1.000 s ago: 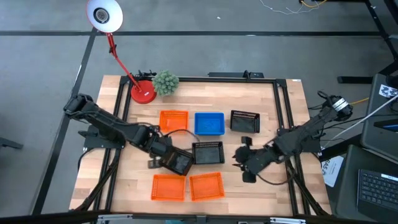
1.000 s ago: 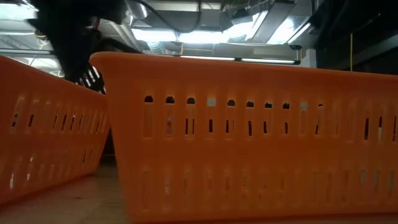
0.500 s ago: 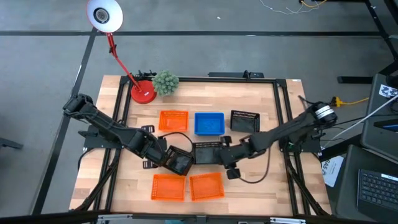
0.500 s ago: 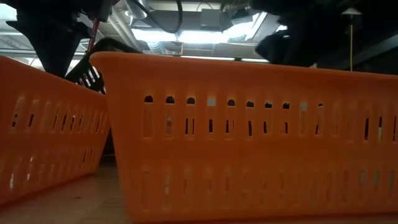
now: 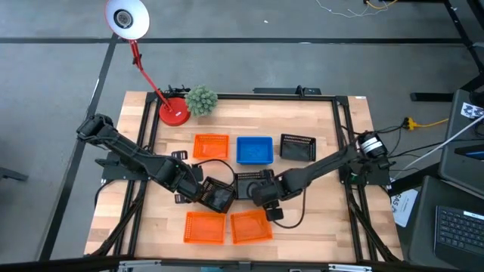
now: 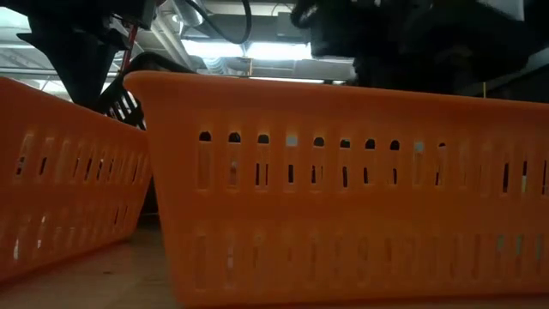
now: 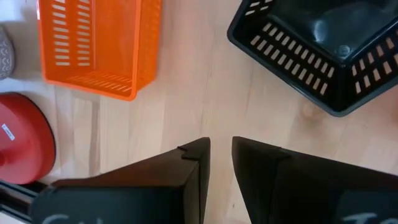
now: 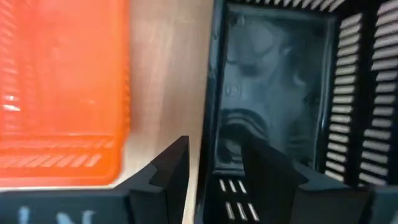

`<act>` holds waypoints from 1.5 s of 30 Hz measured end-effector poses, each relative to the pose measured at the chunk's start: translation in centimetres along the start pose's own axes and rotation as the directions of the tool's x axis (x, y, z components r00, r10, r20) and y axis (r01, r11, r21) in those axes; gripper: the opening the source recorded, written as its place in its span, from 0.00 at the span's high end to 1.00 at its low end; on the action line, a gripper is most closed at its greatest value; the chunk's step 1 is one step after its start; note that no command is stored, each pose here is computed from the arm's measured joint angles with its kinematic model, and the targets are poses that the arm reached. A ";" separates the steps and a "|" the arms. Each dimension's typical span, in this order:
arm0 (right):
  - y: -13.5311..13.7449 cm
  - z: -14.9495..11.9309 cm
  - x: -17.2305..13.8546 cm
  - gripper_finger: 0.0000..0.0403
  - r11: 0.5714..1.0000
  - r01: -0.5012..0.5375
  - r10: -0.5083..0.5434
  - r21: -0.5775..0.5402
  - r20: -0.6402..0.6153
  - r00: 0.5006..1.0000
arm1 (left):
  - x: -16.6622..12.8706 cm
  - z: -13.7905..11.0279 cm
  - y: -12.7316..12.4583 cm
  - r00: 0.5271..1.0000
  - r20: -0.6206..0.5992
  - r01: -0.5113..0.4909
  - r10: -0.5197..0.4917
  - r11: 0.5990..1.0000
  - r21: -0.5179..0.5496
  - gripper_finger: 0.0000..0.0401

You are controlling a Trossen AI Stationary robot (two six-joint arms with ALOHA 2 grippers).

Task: Stack baskets by color
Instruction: Stack the bottom right black bin on the top black bin

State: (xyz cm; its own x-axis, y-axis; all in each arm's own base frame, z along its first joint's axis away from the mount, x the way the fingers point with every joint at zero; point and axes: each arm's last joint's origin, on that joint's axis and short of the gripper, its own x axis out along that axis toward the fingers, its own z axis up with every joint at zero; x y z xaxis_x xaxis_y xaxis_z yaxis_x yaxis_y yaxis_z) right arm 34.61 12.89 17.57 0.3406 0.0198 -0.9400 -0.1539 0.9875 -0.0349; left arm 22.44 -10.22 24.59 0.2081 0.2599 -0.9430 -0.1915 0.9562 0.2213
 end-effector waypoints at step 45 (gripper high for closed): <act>-1.9 -11.9 -11.8 1.00 0.783 0.594 -0.490 0.182 -0.407 0.771 | 0.0 0.3 0.2 0.994 0.078 -0.078 0.080 0.996 -0.033 0.85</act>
State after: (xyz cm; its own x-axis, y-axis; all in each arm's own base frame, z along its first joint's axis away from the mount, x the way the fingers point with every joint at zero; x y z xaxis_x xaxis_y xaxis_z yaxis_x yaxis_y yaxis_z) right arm 19.82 8.91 24.67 -0.0400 -0.5321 -0.8457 0.2507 0.8140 -0.5240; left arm 22.72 -10.03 24.73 0.2660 0.3454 -0.9000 -0.2383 0.9282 0.2858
